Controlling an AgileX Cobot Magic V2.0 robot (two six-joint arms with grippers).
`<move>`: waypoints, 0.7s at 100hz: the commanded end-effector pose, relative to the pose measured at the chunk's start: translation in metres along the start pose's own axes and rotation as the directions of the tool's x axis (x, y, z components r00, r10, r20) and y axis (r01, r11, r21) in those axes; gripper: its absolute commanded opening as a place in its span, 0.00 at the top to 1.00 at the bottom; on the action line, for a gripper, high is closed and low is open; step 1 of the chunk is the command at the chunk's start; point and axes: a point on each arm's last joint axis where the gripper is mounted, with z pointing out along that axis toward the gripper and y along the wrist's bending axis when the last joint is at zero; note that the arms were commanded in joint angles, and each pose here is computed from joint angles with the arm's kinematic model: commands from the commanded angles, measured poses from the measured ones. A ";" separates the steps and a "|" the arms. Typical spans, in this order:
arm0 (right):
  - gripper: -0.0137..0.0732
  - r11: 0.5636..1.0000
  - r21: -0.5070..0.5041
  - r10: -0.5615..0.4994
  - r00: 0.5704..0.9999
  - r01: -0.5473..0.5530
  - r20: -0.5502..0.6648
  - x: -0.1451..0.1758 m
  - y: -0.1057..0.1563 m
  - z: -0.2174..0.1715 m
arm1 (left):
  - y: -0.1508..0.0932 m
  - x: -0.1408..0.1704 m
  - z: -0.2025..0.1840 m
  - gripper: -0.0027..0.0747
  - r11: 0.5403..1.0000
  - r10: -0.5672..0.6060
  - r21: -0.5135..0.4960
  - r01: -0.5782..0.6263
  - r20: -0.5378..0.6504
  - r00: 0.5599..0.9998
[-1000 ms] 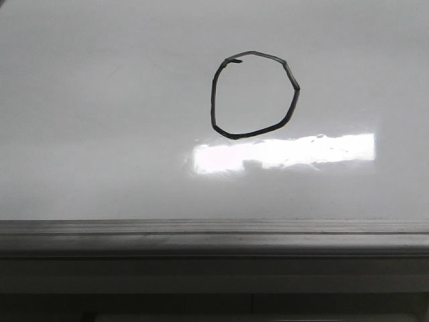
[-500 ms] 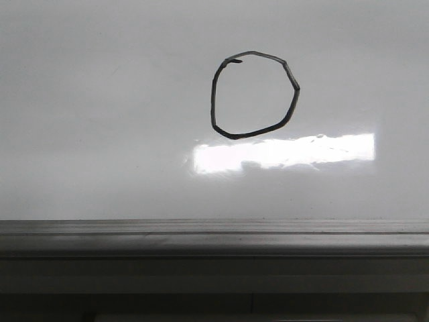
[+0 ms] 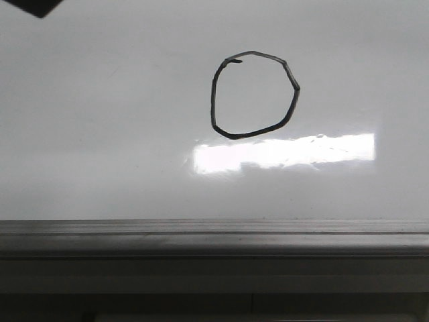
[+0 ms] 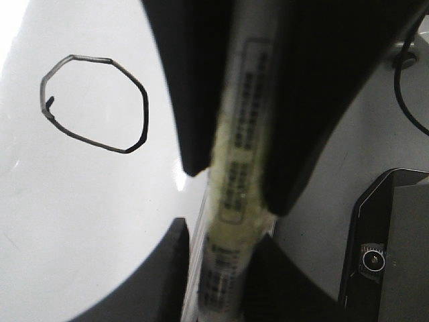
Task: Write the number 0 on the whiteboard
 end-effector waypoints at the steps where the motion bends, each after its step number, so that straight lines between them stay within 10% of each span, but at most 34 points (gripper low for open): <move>1: 0.90 1.000 0.022 -0.008 0.995 0.006 0.099 -0.013 -0.001 -0.012 | 0.007 -0.011 -0.009 0.92 0.999 0.003 -0.034 0.000 0.091 0.996; 32: 0.87 1.000 0.028 -0.009 0.994 0.006 0.110 -0.014 -0.002 -0.012 | 0.007 -0.013 -0.009 0.99 0.999 -0.022 -0.030 0.026 0.120 0.993; 56: 0.35 0.993 0.096 -0.075 0.991 0.065 0.108 -0.013 -0.007 -0.017 | 0.009 -0.011 -0.003 0.99 0.987 -0.133 -0.067 0.144 0.145 0.980; 70: 0.29 0.983 0.154 -0.115 0.985 0.095 0.127 -0.012 -0.009 -0.033 | 0.002 -0.003 0.011 0.99 0.976 -0.197 -0.061 0.209 0.168 0.966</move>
